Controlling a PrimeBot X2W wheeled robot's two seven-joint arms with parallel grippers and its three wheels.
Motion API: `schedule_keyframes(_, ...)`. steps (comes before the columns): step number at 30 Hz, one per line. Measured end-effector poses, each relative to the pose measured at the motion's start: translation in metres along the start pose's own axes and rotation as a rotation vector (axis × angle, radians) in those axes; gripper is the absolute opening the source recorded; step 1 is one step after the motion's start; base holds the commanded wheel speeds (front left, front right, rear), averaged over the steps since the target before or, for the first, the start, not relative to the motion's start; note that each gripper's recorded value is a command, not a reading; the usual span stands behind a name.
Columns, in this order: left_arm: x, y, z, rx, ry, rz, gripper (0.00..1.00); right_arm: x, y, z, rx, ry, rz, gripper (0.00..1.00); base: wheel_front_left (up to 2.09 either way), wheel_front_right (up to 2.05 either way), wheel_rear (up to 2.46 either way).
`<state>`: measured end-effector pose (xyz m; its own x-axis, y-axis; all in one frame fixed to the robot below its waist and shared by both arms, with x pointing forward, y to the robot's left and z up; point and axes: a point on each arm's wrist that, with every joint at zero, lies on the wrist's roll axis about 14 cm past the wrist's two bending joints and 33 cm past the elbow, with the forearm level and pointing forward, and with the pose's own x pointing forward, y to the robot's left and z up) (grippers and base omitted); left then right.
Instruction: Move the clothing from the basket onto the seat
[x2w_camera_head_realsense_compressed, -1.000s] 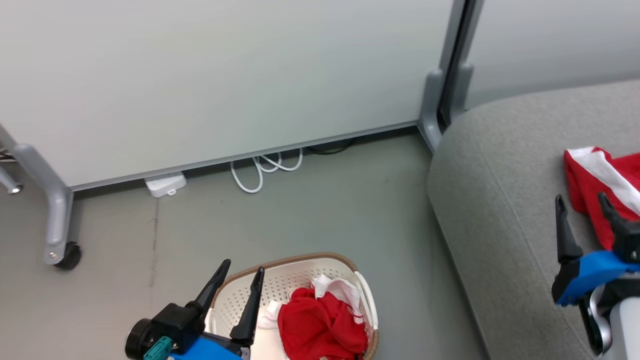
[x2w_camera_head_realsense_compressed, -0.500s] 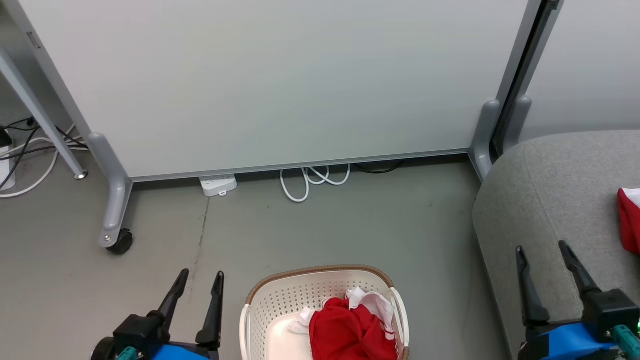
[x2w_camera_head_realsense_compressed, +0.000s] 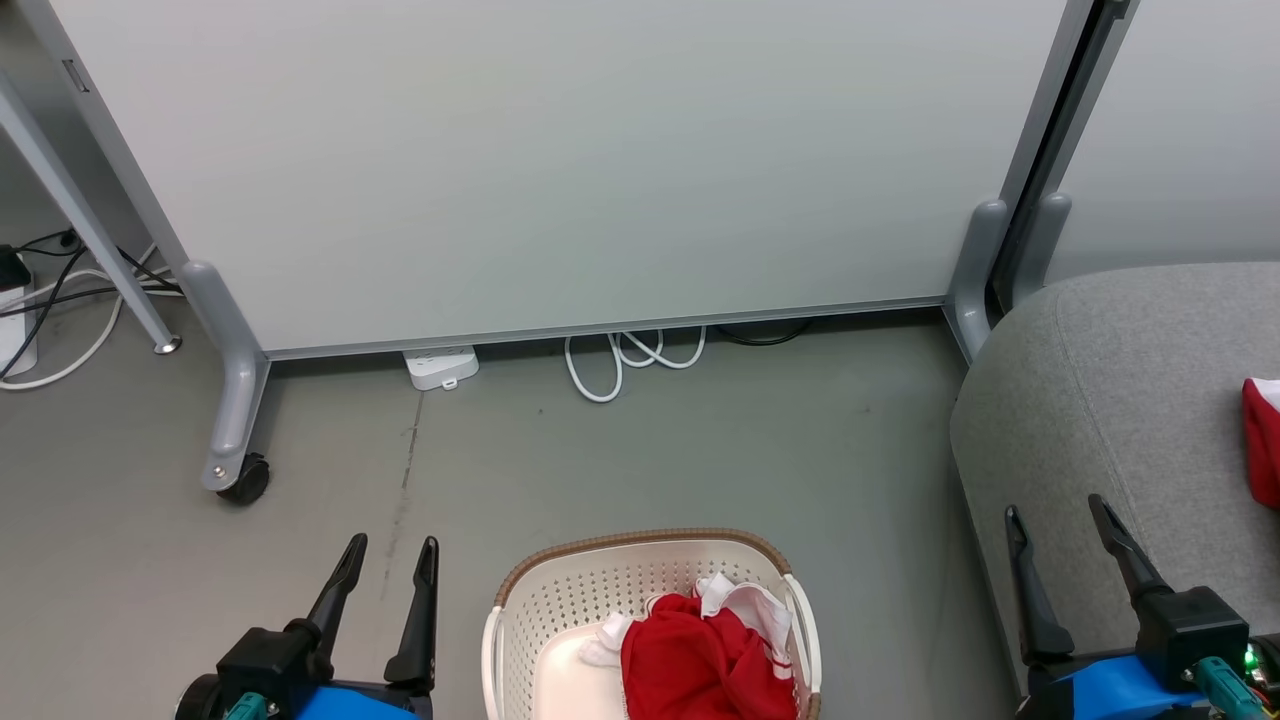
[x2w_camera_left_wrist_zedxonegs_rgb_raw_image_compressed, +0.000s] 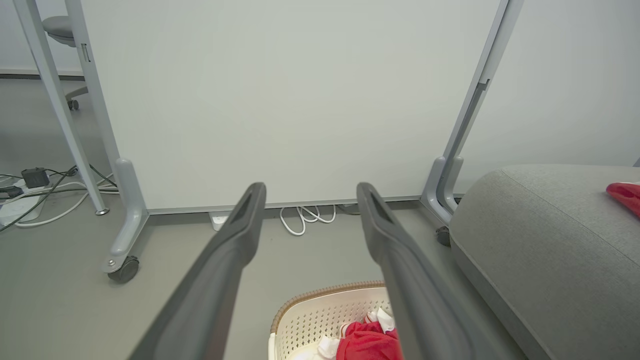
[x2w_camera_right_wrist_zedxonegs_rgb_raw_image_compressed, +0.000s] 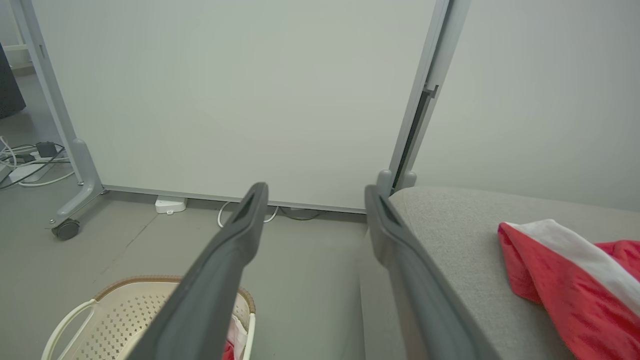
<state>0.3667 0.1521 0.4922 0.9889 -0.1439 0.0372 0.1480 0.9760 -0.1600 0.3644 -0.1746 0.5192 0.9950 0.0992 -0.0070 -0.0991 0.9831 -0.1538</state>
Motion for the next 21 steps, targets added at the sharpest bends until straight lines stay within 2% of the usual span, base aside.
schedule_keyframes(11,0.007,-0.006,-0.011,-0.011,0.030,-0.017,1.00,0.010,-0.002,0.000,0.009,-0.013,-0.009,1.00,0.00,0.00,0.00)
schedule_keyframes(21,0.062,-0.024,-0.051,-0.015,0.126,-0.105,1.00,0.066,-0.014,0.007,0.005,-0.069,-0.029,1.00,0.00,0.00,0.00)
